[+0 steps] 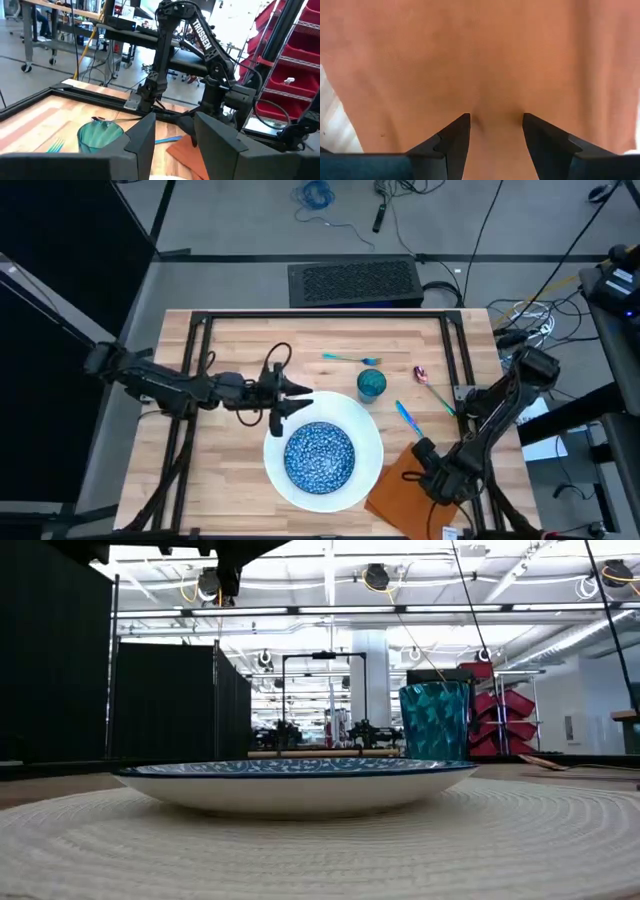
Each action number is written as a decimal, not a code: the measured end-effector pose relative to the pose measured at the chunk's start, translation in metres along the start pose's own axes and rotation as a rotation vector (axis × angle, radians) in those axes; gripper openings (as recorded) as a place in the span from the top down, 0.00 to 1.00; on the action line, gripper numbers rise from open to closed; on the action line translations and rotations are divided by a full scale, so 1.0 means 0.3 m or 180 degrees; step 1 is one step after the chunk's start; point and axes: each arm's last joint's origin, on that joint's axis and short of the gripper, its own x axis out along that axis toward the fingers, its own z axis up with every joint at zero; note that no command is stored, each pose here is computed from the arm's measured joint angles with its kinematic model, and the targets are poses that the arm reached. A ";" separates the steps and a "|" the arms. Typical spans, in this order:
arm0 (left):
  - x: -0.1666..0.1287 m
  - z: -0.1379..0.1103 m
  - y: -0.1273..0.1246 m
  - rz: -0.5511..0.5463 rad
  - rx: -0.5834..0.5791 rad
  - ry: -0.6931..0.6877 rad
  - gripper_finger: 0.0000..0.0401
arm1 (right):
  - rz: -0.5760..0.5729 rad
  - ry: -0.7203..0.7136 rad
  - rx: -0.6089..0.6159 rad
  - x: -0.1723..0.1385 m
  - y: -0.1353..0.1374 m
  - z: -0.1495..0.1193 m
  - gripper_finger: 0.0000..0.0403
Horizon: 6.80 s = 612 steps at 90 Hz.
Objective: Set table place
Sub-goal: Fold the brown table napkin
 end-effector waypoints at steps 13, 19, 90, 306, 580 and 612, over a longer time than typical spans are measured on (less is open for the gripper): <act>0.000 -0.003 0.002 0.0010 0.0028 0.0026 0.69 | -0.0002 0.0028 0.0101 0.007 0.000 0.001 0.58; 0.001 -0.006 0.005 0.0028 0.0039 0.0063 0.69 | -0.0042 0.0028 0.0148 0.008 -0.001 0.000 0.60; 0.001 -0.008 0.003 -0.0061 0.0033 0.0101 0.69 | -0.0183 0.0029 0.0438 -0.063 -0.024 0.046 1.00; -0.447 0.189 -0.123 0.0732 0.0803 0.0072 0.70 | -0.1471 -0.2093 0.0432 -0.517 -1.105 0.615 1.00; -0.404 -0.157 -0.142 0.1166 -0.0536 0.1152 0.69 | -0.2086 -0.1533 0.2261 -1.159 -0.714 0.089 0.22; -0.312 -0.288 -0.127 0.1578 -0.0797 0.1665 0.67 | -0.2060 -0.1680 0.2158 -1.201 -0.638 0.044 0.22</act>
